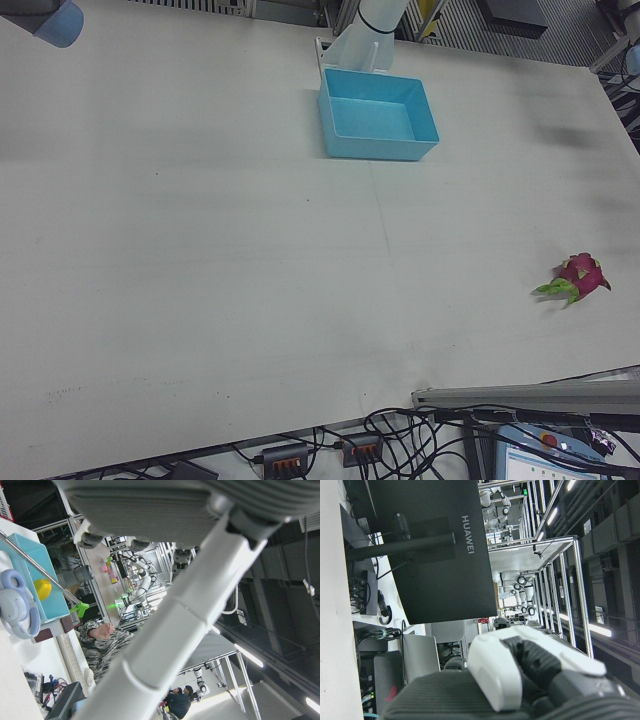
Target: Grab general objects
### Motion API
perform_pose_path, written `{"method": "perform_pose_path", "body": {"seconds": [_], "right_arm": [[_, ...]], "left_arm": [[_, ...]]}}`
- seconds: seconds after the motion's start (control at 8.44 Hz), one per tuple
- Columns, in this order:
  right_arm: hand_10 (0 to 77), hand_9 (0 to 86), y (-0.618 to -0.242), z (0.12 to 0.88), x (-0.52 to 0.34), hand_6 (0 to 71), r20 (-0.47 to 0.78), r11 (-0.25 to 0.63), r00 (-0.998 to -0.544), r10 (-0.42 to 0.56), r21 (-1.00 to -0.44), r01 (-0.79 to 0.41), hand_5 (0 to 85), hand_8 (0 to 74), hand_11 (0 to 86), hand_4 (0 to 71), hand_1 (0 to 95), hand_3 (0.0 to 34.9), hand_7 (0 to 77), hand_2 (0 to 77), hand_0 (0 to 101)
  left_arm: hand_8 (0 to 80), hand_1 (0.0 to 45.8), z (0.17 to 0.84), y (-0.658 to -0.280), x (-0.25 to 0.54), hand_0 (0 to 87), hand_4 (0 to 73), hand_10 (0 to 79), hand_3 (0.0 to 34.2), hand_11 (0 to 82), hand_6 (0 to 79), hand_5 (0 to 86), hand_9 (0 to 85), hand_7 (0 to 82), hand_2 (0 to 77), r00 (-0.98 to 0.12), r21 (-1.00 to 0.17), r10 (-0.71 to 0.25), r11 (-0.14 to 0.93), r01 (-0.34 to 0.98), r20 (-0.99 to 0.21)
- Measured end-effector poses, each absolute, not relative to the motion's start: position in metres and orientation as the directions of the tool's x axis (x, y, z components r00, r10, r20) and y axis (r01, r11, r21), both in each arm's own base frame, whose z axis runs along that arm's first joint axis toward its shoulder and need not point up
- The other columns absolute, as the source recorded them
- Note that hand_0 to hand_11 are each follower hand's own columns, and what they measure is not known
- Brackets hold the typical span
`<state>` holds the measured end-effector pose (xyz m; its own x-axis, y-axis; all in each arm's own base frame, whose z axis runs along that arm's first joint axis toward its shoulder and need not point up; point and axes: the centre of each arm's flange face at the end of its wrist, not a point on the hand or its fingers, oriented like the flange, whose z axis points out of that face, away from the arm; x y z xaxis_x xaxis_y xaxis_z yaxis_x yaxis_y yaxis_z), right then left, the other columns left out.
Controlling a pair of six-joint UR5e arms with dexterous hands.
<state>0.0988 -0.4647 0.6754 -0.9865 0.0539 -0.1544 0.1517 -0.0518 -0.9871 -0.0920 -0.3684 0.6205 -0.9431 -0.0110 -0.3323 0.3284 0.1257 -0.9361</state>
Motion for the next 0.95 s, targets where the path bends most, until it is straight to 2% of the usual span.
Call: {"method": "perform_pose_path", "body": {"seconds": [0.12, 0.24, 0.36, 0.47, 0.71, 0.95], "right_arm": [[0.0, 1.1, -0.465, 0.675, 0.099, 0.0, -0.154, -0.052, -0.987, 0.053, -0.987, 0.152, 0.0, 0.0, 0.5, 0.0, 94.9, 0.0, 0.0, 77.4, 0], [0.0, 0.5, -0.465, 0.675, 0.099, 0.0, -0.154, -0.051, -0.987, 0.053, -0.987, 0.152, 0.0, 0.0, 0.5, 0.0, 94.9, 0.0, 0.0, 77.4, 0], [0.0, 1.1, -0.465, 0.675, 0.099, 0.0, -0.154, -0.051, -0.987, 0.054, -0.987, 0.152, 0.0, 0.0, 0.5, 0.0, 94.9, 0.0, 0.0, 77.4, 0], [0.0, 0.5, -0.465, 0.675, 0.099, 0.0, -0.154, -0.051, -0.987, 0.054, -0.987, 0.151, 0.0, 0.0, 0.5, 0.0, 94.9, 0.0, 0.0, 77.4, 0], [0.0, 1.1, -0.465, 0.675, 0.099, 0.0, -0.154, -0.051, -0.987, 0.054, -0.987, 0.151, 0.0, 0.0, 0.5, 0.0, 94.9, 0.0, 0.0, 77.4, 0], [0.0, 0.5, -0.465, 0.675, 0.099, 0.0, -0.154, -0.051, -0.987, 0.054, -0.987, 0.152, 0.0, 0.0, 0.5, 0.0, 94.9, 0.0, 0.0, 77.4, 0]], "left_arm": [[1.1, 0.0, 0.602, -0.398, -0.077, 79.7, 2.2, 1.1, 26.9, 4.9, 7.6, 41.5, 1.6, 20.2, 0.5, -0.933, -0.928, -0.042, 0.127, 0.349, -0.357], [1.1, 0.0, 0.592, -0.432, -0.057, 79.5, 5.5, 1.1, 30.2, 4.9, 8.2, 48.0, 1.6, 19.6, 0.5, -0.899, -0.902, -0.085, 0.097, 0.421, -0.429], [1.1, 0.0, 0.589, -0.464, -0.033, 79.5, 8.7, 1.1, 30.2, 2.7, 6.5, 59.5, 1.6, 14.2, 0.5, -0.839, -0.851, -0.145, 0.062, 0.521, -0.524], [1.1, 0.0, 0.580, -0.494, -0.011, 79.5, 8.7, 1.1, 29.0, 1.6, 4.9, 63.8, 1.6, 11.4, 0.5, -0.751, -0.772, -0.201, 0.050, 0.633, -0.629], [1.6, 0.0, 0.553, -0.529, 0.012, 79.7, 6.5, 1.1, 30.5, 1.1, 2.2, 63.8, 1.6, 9.3, 0.5, -0.575, -0.608, -0.267, 0.059, 0.792, -0.774], [1.6, 0.0, 0.532, -0.541, 0.022, 79.6, 1.6, 1.1, 30.2, 1.1, 0.5, 57.3, 1.6, 7.1, 0.5, -0.439, -0.482, -0.309, 0.074, 0.873, -0.843]]}}
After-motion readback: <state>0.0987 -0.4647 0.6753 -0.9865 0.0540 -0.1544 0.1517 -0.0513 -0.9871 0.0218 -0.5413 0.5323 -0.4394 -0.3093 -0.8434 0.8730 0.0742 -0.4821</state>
